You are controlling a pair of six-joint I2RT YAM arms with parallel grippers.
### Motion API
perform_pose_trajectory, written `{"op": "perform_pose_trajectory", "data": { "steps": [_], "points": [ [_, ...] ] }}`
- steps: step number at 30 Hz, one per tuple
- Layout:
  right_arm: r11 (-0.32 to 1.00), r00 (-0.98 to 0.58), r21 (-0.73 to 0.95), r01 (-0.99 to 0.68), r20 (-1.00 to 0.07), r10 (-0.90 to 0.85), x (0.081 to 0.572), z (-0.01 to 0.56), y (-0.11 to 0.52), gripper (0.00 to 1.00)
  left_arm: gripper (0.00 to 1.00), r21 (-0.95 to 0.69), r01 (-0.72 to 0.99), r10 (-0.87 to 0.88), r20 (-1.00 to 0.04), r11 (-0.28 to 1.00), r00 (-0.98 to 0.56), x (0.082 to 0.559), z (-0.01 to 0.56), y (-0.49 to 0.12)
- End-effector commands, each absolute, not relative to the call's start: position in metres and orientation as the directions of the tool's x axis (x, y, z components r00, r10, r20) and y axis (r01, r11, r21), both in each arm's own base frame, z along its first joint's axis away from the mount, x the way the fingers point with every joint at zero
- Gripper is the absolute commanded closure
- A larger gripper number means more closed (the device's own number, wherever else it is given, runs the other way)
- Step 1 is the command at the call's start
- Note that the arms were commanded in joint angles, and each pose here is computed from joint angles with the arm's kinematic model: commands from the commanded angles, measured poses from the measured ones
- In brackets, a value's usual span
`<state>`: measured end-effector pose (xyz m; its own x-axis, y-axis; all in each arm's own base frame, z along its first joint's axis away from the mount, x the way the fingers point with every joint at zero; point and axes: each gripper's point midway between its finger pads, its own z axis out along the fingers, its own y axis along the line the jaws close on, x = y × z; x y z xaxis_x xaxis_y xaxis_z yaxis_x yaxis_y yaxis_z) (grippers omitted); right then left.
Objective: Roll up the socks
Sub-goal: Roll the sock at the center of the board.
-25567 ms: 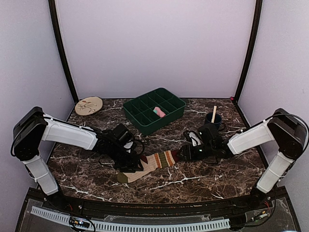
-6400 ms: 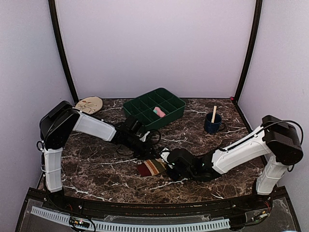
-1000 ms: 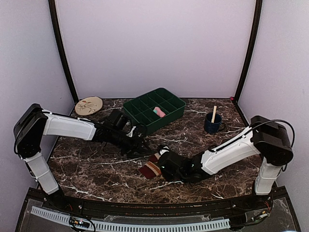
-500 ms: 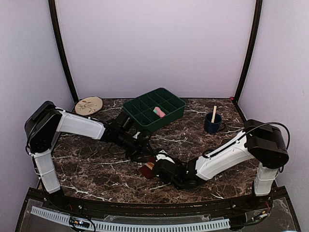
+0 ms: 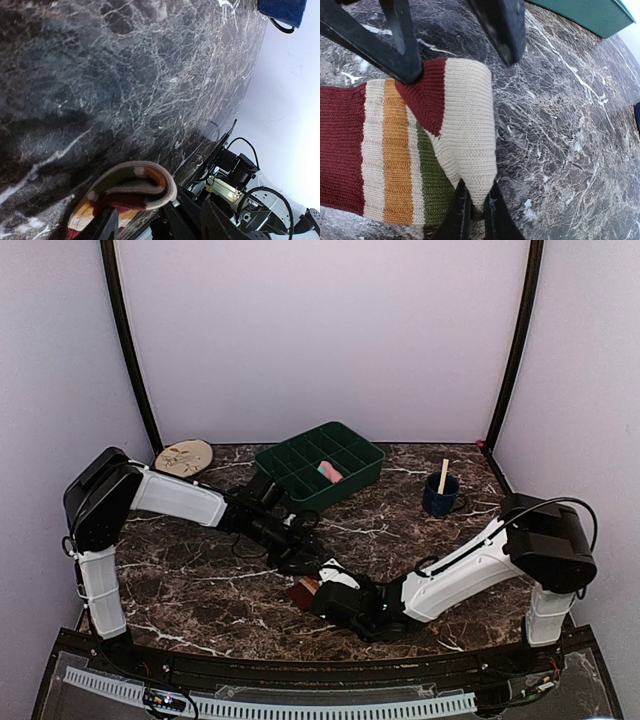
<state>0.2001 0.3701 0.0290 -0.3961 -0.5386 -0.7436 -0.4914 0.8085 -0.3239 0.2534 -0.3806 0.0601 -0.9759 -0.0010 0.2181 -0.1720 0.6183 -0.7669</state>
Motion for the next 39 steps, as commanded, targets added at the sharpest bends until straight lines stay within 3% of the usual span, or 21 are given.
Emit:
{"op": "perform_pose_trajectory", "data": {
  "steps": [1,10,13,28,39],
  "points": [
    [0.770,-0.368,-0.370,-0.519,-0.716,-0.592,0.191,0.020,0.375,0.99,0.41,-0.782,-0.177,0.027,0.239,0.597,-0.971,0.254,0.066,-0.387],
    [0.744,-0.331,-0.395,-0.540,-0.713,-0.618,0.187,0.019,0.384,1.00,0.41,-0.780,-0.178,0.039,0.250,0.600,-0.967,0.258,0.057,-0.392],
    [0.736,-0.321,-0.404,-0.543,-0.710,-0.626,0.187,0.020,0.386,1.00,0.46,-0.781,-0.172,0.048,0.250,0.601,-0.967,0.260,0.055,-0.395],
    [0.725,-0.318,-0.410,-0.554,-0.701,-0.639,0.187,0.020,0.386,1.00,0.98,-0.813,-0.132,0.105,0.230,0.567,-0.967,0.262,0.043,-0.405],
    [0.785,-0.424,-0.310,-0.536,-0.705,-0.569,0.184,0.020,0.373,0.82,1.00,-0.858,-0.028,0.107,0.097,0.513,-0.990,0.263,0.024,-0.400]
  ]
}}
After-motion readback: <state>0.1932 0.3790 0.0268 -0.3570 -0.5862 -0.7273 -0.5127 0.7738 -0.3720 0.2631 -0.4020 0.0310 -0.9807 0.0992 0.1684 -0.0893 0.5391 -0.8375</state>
